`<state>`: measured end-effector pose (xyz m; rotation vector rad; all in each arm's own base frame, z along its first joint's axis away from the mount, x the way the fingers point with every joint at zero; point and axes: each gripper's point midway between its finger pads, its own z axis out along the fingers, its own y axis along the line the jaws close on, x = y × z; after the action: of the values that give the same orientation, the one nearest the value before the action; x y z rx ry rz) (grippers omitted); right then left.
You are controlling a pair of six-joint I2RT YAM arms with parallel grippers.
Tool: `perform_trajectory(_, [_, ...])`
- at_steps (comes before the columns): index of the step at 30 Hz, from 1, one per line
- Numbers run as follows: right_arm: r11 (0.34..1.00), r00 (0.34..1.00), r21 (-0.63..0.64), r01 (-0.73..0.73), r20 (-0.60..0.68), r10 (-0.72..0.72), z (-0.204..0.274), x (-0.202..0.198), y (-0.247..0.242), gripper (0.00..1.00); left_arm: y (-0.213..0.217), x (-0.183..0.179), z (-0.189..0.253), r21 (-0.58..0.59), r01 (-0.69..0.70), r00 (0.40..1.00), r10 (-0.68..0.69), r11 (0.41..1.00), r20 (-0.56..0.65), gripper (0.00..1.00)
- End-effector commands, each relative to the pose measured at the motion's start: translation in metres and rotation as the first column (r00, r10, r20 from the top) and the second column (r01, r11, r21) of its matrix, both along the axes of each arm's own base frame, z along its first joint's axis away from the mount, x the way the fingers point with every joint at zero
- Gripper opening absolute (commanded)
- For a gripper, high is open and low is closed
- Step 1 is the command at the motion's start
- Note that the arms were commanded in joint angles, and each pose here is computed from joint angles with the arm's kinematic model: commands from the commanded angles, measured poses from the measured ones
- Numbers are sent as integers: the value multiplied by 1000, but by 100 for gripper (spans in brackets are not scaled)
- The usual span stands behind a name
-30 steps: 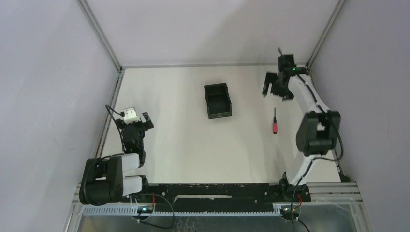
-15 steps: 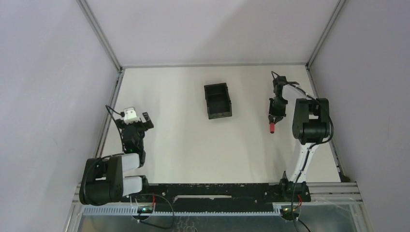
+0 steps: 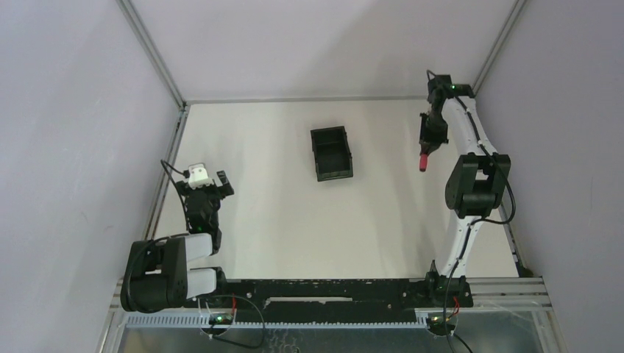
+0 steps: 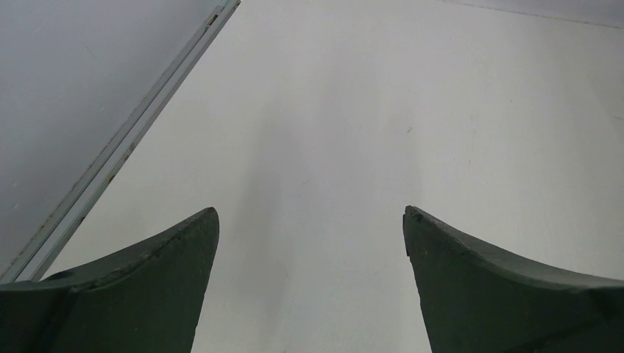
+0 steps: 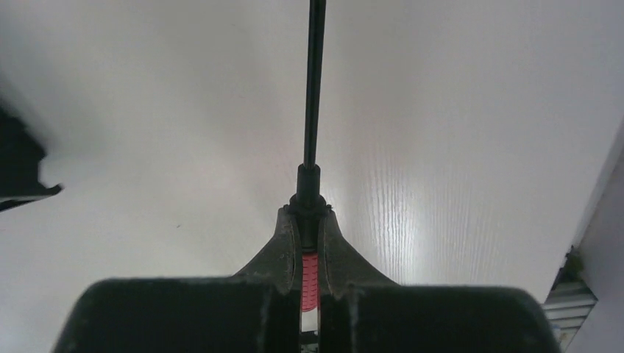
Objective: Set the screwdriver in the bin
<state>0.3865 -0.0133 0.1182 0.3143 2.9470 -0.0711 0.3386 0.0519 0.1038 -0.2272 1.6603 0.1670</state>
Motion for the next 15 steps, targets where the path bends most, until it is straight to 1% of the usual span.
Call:
perform_trajectory(1, [1000,995,1,12,-95,-12,41,-28,0,0,0,15,31,22,3,996,-5,1000,88,100])
perform_trajectory(6, [999,997,-16,43,-57,-44,51,-21,-2,0,0,15,31,22,2,996,-4,1000,88,100])
perform_trajectory(9, [999,998,-4,51,-28,-52,51,-12,8,0,0,15,31,24,3,996,-5,1000,87,100])
perform_trajectory(12, [999,998,37,-25,62,23,51,10,48,0,0,15,31,22,1,996,-3,1000,88,100])
perform_trajectory(15, [991,983,65,-119,146,109,52,32,99,0,1,15,31,23,0,996,-2,1000,87,100])
